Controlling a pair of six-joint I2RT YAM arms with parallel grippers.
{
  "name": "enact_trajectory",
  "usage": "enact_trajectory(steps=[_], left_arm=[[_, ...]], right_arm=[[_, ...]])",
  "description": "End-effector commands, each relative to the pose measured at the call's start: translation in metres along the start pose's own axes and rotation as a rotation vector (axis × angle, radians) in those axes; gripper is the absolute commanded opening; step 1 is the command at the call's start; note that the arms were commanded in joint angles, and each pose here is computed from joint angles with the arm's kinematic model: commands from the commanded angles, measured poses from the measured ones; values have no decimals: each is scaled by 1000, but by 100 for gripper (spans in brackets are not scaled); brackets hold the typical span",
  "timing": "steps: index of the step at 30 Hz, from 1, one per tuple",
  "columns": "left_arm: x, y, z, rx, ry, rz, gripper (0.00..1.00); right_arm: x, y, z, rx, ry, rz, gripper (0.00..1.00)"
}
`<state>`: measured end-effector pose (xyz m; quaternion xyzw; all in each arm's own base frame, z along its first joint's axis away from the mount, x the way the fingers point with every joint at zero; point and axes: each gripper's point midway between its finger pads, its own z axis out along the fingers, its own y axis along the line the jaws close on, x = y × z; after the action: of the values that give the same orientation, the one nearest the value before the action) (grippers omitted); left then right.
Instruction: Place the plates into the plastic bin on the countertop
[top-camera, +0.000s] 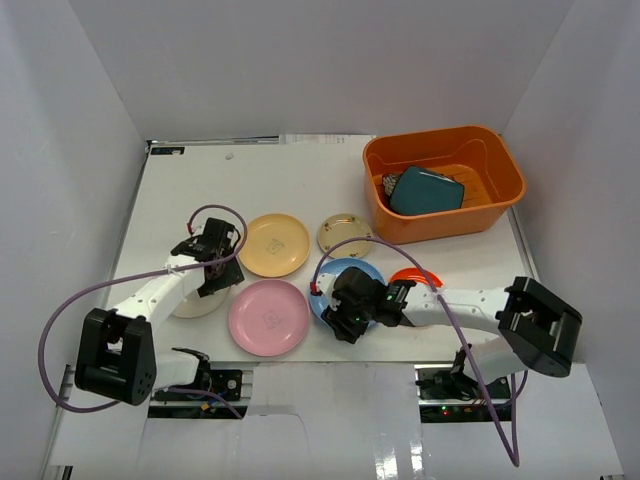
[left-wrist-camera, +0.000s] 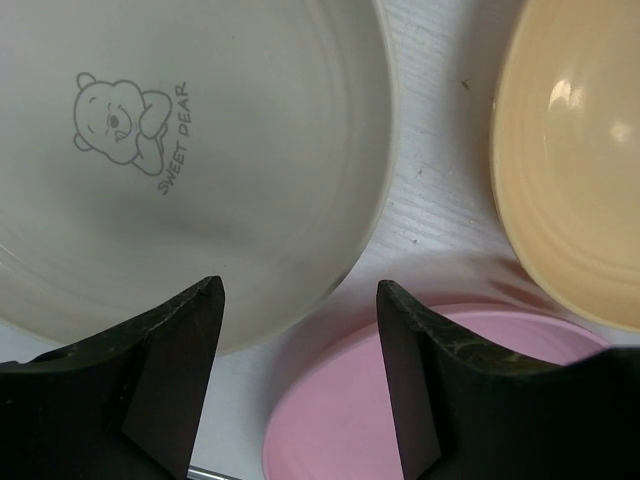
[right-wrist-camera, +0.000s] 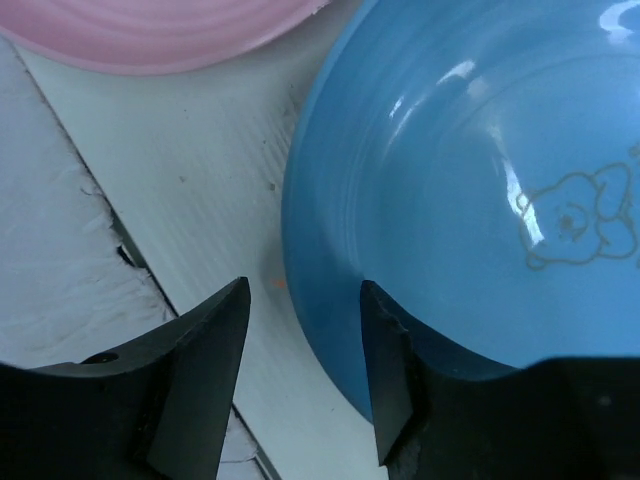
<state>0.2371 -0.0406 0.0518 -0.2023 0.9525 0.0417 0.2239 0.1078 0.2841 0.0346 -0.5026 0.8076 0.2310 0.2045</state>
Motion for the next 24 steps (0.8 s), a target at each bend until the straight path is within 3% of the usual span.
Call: enact_trajectory(steps=[1,4,10,14,19,24], left_arm=[[-18,-3,-3,-2,-50,28,71],[-14,-2,4,-15,-32,53,69],[-13,-8,13,-10,-2,89,63],[-15,-13,17,3,6,115,54],[-22,-12,17,-7,-7,130,26],[-30,-8,15,-24,-33,144,6]], right_arm=[[-21,-2,9,38,-30,-63,48],[-20,4,14,59,-16,-81,44],[-27,15,13,86,-29,-106,18],[-32,21,6,104,-36,-106,8],[-53,30,-25,141,-95,-97,8],[-106,44,-82,131,-284,-87,8]])
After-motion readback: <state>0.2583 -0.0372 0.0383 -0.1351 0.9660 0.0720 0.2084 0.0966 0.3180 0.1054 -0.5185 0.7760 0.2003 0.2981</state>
